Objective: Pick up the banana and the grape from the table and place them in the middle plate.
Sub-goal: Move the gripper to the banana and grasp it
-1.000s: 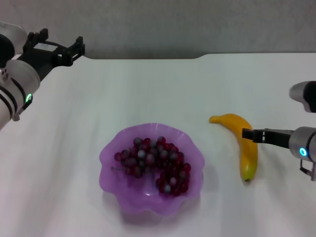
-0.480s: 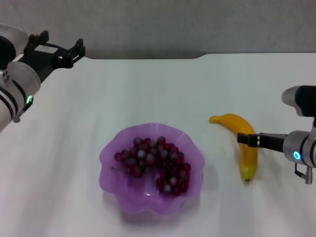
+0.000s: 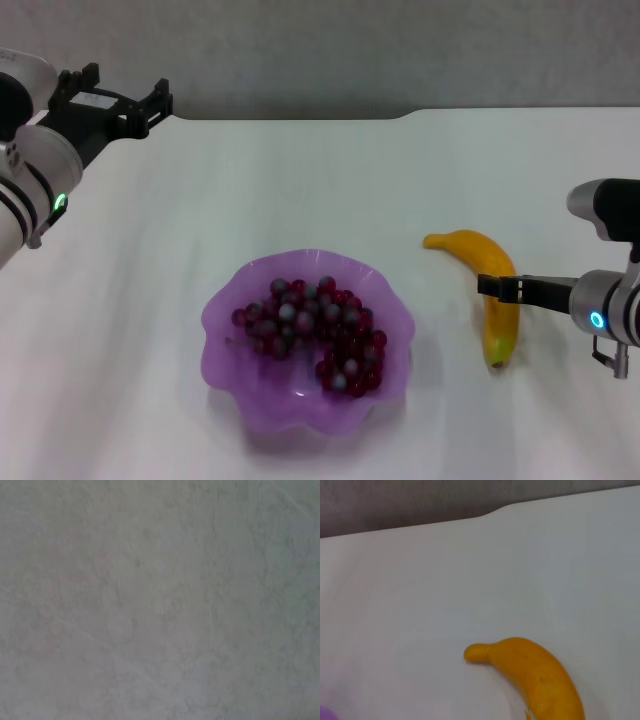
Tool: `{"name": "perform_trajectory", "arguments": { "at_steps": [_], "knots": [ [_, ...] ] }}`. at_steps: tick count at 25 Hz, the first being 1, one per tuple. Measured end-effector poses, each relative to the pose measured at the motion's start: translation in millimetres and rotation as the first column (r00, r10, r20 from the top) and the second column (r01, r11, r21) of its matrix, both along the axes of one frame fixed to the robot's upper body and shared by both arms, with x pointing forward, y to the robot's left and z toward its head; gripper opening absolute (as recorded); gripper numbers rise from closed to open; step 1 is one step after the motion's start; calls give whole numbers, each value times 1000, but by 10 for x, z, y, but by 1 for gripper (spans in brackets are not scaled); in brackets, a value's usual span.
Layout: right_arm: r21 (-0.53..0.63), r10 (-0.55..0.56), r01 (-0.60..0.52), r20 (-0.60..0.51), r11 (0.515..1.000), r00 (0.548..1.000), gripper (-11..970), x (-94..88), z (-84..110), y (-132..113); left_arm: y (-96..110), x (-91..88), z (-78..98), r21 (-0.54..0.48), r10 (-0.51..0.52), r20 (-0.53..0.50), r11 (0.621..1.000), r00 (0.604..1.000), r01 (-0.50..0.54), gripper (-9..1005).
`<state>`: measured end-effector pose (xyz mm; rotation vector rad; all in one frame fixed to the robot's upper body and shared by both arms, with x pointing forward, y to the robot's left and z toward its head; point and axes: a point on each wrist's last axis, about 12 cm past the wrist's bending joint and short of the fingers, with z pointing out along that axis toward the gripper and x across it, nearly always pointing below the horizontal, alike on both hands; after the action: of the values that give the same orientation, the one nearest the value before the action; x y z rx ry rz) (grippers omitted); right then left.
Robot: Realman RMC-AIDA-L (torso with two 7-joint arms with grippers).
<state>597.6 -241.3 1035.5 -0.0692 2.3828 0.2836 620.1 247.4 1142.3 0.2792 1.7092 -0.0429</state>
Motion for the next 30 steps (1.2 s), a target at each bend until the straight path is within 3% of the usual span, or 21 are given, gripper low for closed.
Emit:
{"name": "perform_trajectory", "arguments": {
  "at_steps": [30],
  "knots": [
    [13,-29,29,-1,999,1000,662,-58,-113,-12,16,-4,2,0,2,4,1000,1000,-2,882]
  ]
}}
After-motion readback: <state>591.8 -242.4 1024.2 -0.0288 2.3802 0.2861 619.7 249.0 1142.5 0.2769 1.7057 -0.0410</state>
